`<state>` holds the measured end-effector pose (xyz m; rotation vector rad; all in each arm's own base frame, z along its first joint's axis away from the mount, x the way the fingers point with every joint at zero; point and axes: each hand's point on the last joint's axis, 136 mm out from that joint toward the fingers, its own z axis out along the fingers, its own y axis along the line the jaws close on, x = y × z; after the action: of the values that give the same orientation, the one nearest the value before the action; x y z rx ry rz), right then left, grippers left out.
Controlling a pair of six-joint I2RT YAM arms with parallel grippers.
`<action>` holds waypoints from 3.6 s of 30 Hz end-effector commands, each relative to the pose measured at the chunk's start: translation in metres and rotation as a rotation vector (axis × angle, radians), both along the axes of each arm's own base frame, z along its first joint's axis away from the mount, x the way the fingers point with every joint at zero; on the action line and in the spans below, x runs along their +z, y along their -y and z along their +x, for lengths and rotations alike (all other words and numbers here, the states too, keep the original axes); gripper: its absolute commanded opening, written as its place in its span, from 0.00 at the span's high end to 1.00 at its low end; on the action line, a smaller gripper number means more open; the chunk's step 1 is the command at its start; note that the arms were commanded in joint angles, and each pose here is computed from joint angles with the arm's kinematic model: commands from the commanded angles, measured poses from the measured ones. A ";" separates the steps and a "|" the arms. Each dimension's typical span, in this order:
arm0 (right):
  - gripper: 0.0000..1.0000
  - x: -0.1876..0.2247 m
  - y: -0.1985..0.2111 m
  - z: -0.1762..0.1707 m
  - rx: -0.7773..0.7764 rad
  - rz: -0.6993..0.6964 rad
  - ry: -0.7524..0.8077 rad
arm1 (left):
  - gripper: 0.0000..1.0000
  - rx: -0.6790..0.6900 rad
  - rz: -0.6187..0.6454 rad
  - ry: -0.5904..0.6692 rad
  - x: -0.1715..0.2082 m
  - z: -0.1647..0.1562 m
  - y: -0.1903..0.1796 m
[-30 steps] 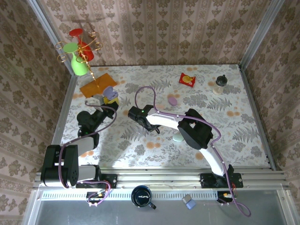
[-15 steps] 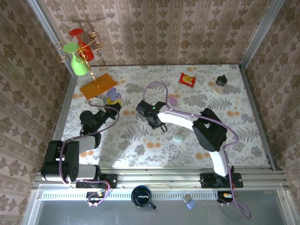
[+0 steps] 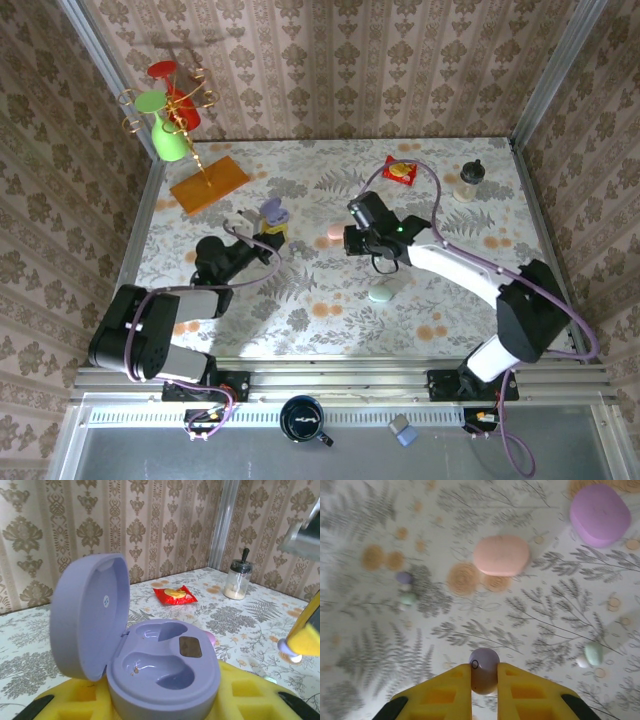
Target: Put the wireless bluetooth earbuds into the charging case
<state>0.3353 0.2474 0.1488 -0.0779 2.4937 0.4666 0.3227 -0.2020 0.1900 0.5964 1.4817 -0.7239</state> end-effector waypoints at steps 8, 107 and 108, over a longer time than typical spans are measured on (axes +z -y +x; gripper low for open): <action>0.82 0.086 -0.033 -0.005 0.097 0.428 0.148 | 0.77 -0.095 0.100 0.139 0.010 -0.002 0.049; 0.62 0.080 -0.048 -0.003 0.145 0.495 0.166 | 0.77 -0.138 0.061 0.166 0.023 -0.006 0.081; 0.61 0.087 -0.045 -0.005 0.148 0.501 0.189 | 0.77 -0.125 0.060 0.163 0.023 -0.005 0.076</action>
<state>0.3340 0.2988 0.2190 -0.0672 2.1980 1.0903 0.3152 -0.2913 0.1934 0.8409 1.3796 -0.7154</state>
